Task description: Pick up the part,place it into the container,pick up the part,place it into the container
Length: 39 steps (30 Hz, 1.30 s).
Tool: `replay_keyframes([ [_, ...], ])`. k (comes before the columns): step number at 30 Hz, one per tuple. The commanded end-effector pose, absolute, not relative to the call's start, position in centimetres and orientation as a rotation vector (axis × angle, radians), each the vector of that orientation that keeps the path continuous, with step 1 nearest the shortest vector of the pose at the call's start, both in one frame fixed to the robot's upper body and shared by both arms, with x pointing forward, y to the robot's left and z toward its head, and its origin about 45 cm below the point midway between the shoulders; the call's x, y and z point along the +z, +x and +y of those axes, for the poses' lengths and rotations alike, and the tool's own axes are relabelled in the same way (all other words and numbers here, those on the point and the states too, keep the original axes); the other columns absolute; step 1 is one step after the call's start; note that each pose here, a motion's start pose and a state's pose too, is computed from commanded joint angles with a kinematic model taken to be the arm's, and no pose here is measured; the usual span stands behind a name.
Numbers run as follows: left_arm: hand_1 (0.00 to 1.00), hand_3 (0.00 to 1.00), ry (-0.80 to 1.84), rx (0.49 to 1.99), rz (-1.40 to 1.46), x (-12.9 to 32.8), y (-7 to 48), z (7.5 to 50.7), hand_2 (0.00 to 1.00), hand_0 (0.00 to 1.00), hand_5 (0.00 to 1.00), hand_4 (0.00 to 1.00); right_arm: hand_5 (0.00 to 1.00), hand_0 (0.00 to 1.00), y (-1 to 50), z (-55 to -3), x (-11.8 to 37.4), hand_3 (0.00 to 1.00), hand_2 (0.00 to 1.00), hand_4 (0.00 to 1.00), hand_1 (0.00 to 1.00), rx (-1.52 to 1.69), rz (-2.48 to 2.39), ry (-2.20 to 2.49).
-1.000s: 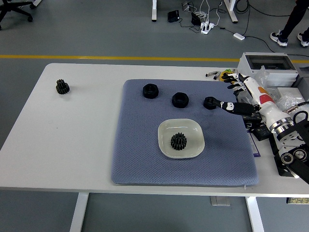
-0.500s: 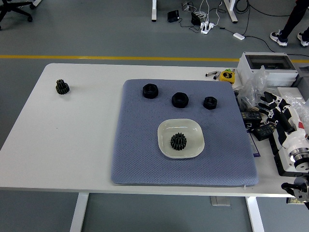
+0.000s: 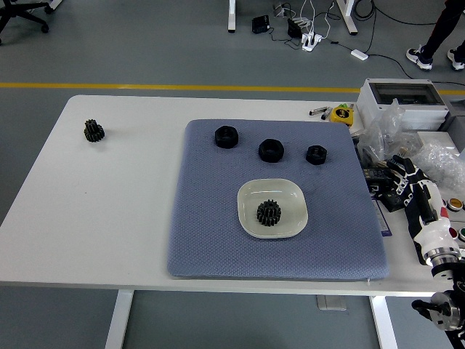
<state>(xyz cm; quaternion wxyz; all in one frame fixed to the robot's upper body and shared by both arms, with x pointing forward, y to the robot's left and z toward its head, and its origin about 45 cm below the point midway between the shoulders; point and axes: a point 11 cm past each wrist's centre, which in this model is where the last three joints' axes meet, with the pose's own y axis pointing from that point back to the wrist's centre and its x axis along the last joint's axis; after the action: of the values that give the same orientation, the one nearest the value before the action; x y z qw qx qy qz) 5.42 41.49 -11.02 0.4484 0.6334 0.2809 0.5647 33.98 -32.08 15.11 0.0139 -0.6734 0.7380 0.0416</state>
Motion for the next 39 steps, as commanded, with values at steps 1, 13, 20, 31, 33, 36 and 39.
replay_keyframes([
  [1,0.672,0.556,1.567,1.398,0.695,-11.0,5.4,41.5,0.627,0.655,0.5,0.598,0.951,0.933,34.0,-32.0,15.0,0.892,0.873,0.998,0.858,0.121,2.301,-2.103],
  [13,0.672,0.557,1.563,1.401,0.697,-11.0,5.4,41.4,0.626,0.654,0.497,0.596,0.976,0.977,33.8,-31.7,14.5,0.93,0.904,0.998,0.882,0.118,2.306,-2.122],
  [20,0.67,0.557,1.561,1.402,0.696,-11.0,5.5,41.4,0.626,0.654,0.499,0.596,0.978,0.986,33.8,-31.9,14.5,0.933,0.907,0.998,0.886,0.13,2.31,-2.099],
  [31,0.669,0.556,1.561,1.402,0.697,-11.0,5.5,41.4,0.627,0.654,0.498,0.595,0.998,0.972,33.7,-32.0,14.1,0.941,0.909,0.998,0.888,0.205,2.296,-2.044],
  [33,0.669,0.556,1.562,1.401,0.697,-11.1,5.5,41.4,0.627,0.654,0.498,0.595,0.998,0.972,33.6,-32.1,14.1,0.941,0.909,0.998,0.888,0.218,2.293,-2.036],
  [36,0.669,0.556,1.563,1.4,0.697,-11.0,5.4,41.4,0.627,0.654,0.498,0.595,0.998,0.972,33.6,-32.0,13.9,0.941,0.909,0.998,0.888,0.235,2.288,-2.032],
  [39,0.669,0.556,1.567,1.396,0.696,-11.0,5.4,41.4,0.627,0.654,0.499,0.595,0.998,0.959,33.5,-32.0,13.8,0.94,0.908,0.998,0.883,0.248,2.285,-2.029],
])
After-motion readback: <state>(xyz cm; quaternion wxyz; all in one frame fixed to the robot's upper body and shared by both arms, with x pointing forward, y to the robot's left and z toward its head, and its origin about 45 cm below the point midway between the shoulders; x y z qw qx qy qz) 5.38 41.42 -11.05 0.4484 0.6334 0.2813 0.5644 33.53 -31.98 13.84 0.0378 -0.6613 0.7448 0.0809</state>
